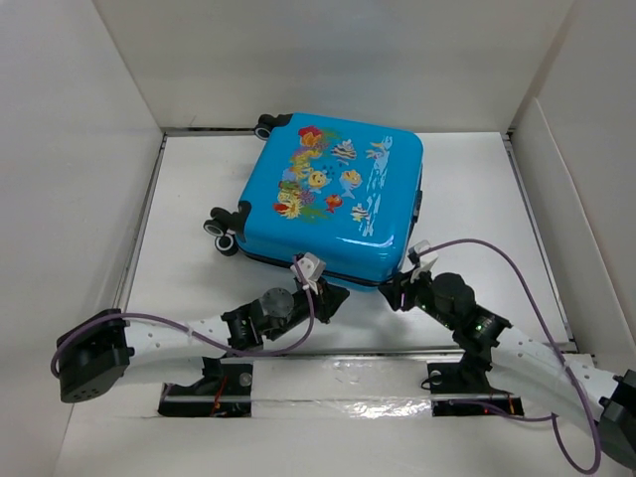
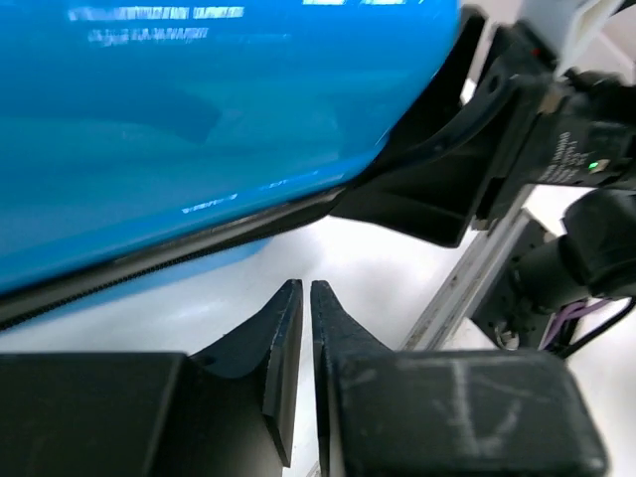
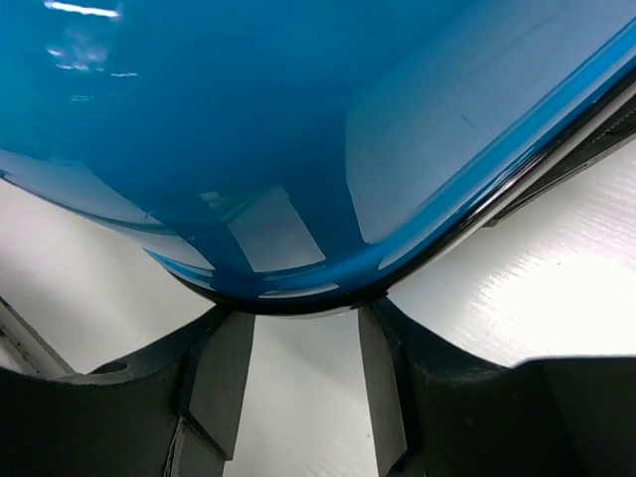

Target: Pack the luggage

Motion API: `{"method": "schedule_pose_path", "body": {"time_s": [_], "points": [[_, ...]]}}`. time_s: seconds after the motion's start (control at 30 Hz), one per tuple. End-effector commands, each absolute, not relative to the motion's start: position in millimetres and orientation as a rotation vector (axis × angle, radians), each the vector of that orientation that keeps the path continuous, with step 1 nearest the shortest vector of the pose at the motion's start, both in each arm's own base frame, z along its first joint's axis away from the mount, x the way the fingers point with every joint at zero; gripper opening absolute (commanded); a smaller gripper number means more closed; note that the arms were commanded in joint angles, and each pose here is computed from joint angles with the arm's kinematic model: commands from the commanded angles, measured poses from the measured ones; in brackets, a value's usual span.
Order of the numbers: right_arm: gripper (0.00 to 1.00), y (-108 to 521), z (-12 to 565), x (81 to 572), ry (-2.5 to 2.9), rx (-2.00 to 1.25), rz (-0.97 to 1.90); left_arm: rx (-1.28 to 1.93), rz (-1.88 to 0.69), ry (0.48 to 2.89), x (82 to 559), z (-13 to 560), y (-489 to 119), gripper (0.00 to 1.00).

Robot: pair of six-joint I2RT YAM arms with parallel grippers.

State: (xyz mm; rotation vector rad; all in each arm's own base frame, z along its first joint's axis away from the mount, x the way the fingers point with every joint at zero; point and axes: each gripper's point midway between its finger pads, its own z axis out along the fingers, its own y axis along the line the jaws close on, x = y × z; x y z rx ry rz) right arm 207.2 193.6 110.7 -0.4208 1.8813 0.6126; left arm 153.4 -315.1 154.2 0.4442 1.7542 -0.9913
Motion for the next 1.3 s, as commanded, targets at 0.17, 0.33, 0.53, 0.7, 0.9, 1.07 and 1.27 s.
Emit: {"method": "schedule_pose_path", "body": {"time_s": [0.17, 0.33, 0.53, 0.7, 0.9, 1.07, 1.27], "points": [[0.47, 197.2, 159.2, 237.0, 1.688, -0.350, 0.566, 0.357, -0.974, 1.782, 178.0, 145.7, -316.2, 0.08], [0.34, 194.1, 172.8, 237.7, 1.600, -0.299, 0.595, 0.353, -0.958, 1.794, 186.0, 137.8, -323.9, 0.07], [0.15, 198.1, 176.5, 242.0, 1.574, -0.294, 0.602, 0.318, -0.941, 1.774, 196.2, 145.3, -330.8, 0.07], [0.00, 200.2, 176.1, 242.8, 1.561, -0.268, 0.628, 0.264, -0.928, 1.754, 207.3, 153.4, -332.0, 0.06], [0.00, 212.3, 174.2, 224.4, 1.562, -0.274, 0.748, 0.150, -0.921, 1.735, 234.3, 160.9, -330.8, 0.04], [0.00, 246.6, 148.6, 178.7, 1.734, -0.425, 0.838, 0.112, -0.934, 1.693, 257.9, 181.5, -344.4, 0.02], [0.00, 280.7, 125.8, 134.4, 1.918, -0.620, 0.827, 0.155, -0.991, 1.676, 264.6, 198.8, -374.0, 0.01]]}}
